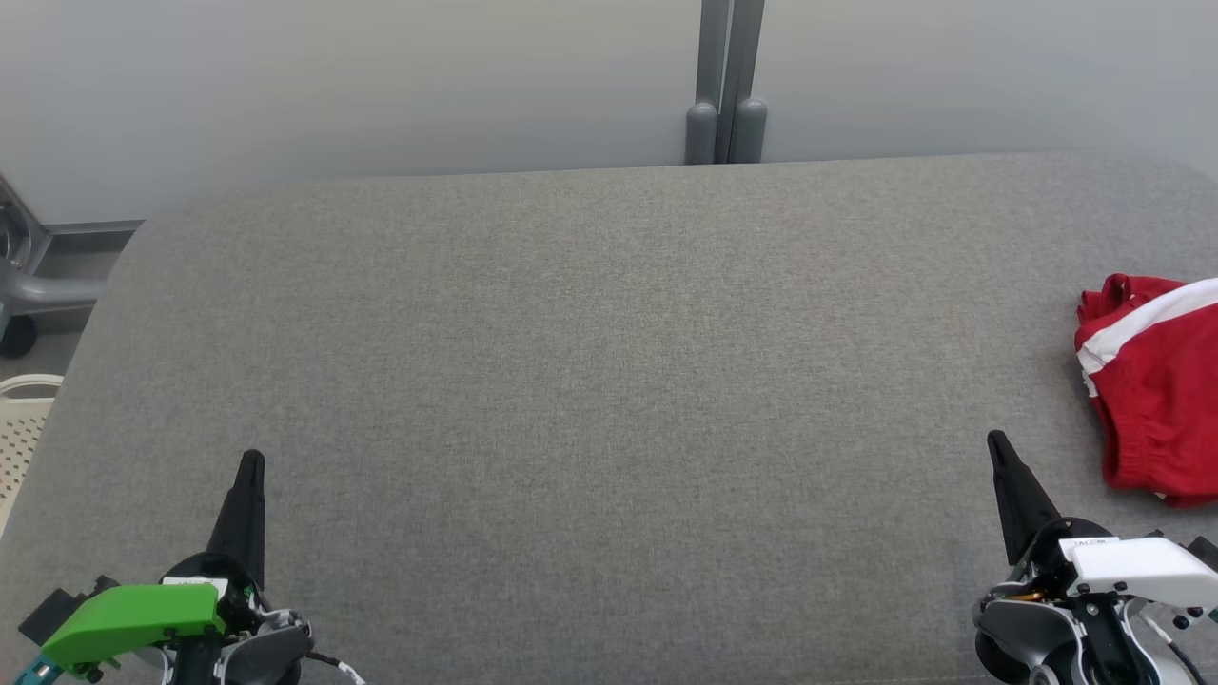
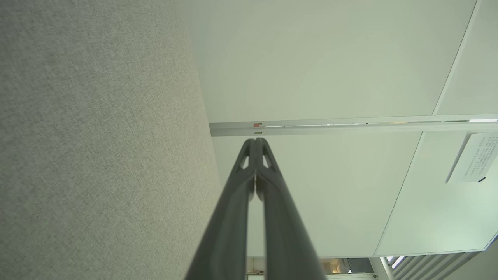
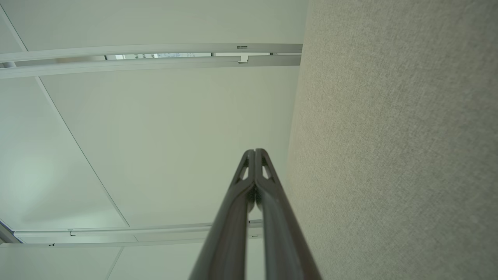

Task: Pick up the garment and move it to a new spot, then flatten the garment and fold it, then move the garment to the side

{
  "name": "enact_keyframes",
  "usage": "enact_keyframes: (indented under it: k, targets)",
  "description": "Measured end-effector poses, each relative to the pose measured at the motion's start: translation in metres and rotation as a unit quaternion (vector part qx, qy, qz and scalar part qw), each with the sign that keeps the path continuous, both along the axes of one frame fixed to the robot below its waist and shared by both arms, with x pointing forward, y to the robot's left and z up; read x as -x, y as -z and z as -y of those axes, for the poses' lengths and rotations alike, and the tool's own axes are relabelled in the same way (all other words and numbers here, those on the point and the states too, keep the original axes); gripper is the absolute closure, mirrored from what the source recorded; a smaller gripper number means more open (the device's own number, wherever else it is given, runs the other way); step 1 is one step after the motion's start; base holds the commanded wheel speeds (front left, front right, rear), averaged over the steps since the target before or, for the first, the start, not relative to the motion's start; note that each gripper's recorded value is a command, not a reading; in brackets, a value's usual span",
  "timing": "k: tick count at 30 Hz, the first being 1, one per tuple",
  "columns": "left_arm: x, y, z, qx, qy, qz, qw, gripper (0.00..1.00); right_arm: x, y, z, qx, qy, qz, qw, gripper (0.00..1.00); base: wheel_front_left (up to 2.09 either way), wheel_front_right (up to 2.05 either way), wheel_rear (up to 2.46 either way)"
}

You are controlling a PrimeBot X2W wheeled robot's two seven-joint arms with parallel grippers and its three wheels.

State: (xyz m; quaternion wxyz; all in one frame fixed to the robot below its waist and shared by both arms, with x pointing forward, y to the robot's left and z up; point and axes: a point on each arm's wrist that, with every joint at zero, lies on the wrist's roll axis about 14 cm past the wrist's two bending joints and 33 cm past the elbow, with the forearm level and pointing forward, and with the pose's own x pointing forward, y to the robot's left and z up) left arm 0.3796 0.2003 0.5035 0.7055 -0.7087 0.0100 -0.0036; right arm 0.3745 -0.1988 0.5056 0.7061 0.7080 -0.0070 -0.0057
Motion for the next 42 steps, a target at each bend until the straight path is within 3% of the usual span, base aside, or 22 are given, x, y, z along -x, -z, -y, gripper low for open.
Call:
enact_keyframes:
  k: [42]
  targets:
    - [0.0, -0.0001, 0.0, 0.0, 0.0, 0.0, 1.0, 1.0, 0.0, 0.0, 0.0, 0.0, 0.0, 0.0, 1.0, 1.0, 0.0, 0.0, 0.0]
